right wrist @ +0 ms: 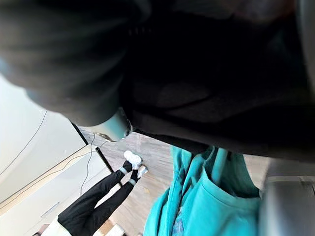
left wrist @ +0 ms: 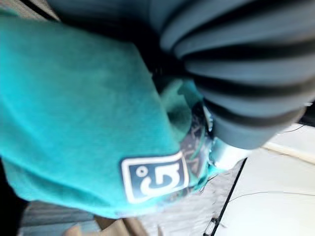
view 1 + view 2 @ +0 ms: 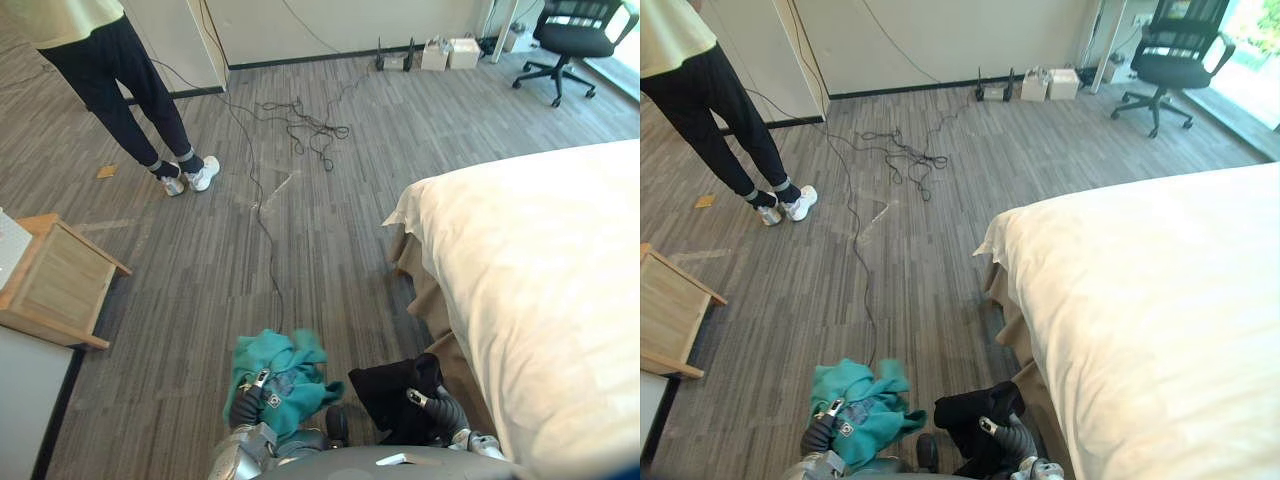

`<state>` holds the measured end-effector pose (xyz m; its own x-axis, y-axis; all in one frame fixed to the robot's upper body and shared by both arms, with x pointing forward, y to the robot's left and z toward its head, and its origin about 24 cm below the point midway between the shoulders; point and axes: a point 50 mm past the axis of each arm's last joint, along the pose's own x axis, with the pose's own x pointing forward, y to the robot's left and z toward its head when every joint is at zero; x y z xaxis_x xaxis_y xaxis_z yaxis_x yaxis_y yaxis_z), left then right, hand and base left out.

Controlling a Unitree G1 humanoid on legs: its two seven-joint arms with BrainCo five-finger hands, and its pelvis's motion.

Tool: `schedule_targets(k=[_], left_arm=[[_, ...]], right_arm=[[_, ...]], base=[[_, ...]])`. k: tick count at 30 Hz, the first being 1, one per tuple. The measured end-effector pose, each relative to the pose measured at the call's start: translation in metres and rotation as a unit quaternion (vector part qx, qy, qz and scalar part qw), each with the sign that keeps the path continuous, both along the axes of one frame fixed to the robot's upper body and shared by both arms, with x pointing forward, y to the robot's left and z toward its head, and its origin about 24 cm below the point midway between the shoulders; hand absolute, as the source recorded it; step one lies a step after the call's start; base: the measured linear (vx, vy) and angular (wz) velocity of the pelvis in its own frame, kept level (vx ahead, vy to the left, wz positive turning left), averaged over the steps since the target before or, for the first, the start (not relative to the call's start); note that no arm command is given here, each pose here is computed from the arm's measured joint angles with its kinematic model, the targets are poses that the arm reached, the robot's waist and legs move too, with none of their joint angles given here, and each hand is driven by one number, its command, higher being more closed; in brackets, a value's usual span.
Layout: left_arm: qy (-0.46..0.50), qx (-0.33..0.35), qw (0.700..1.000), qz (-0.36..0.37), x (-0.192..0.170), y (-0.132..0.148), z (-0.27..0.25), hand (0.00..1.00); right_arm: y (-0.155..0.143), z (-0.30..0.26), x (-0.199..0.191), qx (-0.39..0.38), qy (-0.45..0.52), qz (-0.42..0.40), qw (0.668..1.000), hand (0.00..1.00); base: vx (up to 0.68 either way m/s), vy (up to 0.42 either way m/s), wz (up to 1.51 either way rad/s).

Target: Tidy the bed and pick cloth on bed and put in laundry

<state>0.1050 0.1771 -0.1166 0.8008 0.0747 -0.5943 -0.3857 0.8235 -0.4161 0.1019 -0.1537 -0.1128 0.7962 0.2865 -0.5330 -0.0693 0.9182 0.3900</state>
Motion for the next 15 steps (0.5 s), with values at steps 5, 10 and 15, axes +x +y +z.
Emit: schedule_targets(k=[5,10,15], left_arm=[[-0.004,0.009,0.999,-0.052,0.004,-0.001,0.004,1.00],[-0.007,-0.014,0.997,-0.079,0.008,-0.013,0.006,1.00],[-0.012,-0.015,0.993,-0.120,0.005,-0.012,0.006,1.00]], right_arm=[[0.002,-0.002,-0.009,0.015,0.012,-0.040,0.999,1.00],[-0.006,-0.001,-0.009,0.009,0.008,-0.046,0.999,1.00],[-0.006,-0.002,-0.012,0.020,0.010,-0.037,0.999,1.00]], base=[[0.07,-0.089,0.42],[0.02,-0.086,-0.20],[0.01,-0.045,-0.01]])
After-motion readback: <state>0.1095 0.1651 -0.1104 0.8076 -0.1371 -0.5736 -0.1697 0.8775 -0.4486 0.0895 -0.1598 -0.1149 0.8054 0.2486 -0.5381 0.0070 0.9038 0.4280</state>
